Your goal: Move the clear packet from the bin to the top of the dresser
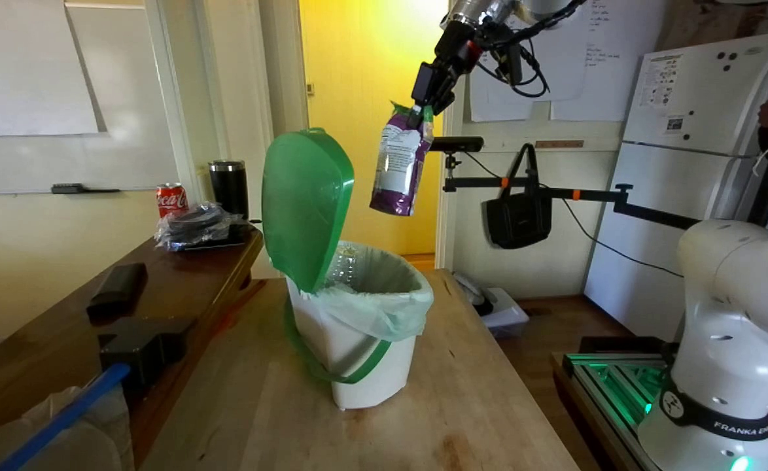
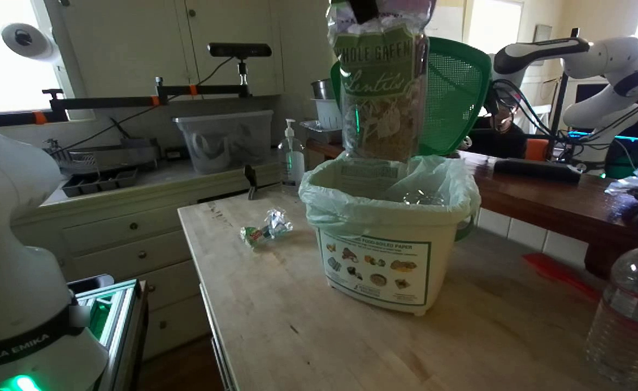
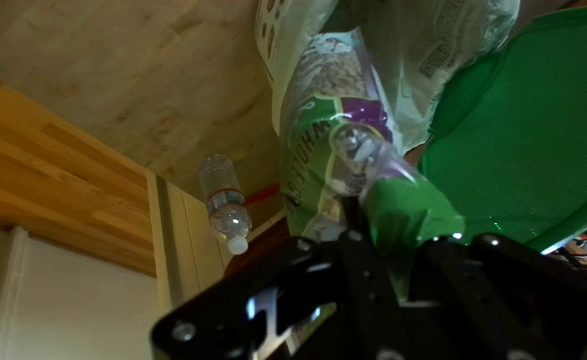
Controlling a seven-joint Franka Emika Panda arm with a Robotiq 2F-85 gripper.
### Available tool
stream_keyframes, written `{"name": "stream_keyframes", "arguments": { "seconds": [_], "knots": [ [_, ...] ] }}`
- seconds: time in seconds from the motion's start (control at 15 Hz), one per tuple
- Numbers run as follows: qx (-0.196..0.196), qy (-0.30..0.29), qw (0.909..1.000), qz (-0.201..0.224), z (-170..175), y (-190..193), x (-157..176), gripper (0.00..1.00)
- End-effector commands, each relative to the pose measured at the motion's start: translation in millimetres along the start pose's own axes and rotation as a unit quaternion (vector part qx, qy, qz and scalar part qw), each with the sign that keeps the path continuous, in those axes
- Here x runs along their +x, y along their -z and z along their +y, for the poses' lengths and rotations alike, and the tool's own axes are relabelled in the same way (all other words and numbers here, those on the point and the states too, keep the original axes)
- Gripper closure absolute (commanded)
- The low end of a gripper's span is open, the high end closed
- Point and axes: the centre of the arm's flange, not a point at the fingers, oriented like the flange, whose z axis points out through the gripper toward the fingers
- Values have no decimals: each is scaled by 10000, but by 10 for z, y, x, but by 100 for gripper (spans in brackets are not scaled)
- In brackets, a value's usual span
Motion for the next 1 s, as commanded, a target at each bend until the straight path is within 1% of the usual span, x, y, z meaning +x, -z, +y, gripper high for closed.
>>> {"name": "stream_keyframes", "arguments": {
  "seconds": [0.0, 0.2, 0.4, 0.53, 0.73, 0.93],
  "knots": [
    [172, -625, 9976, -239, 324, -73, 113, 98],
    [161, -1148, 9923, -436, 678, -236, 95, 98],
    [-15, -1648, 9851, -484, 997, -446, 107, 98],
    [-124, -1829, 9814, -569, 1167, -666, 123, 98],
    [-222, -1951, 9778, -732, 1313, -955, 126, 98],
    [-391, -2002, 9754, -834, 1337, -1248, 145, 98]
  ]
}}
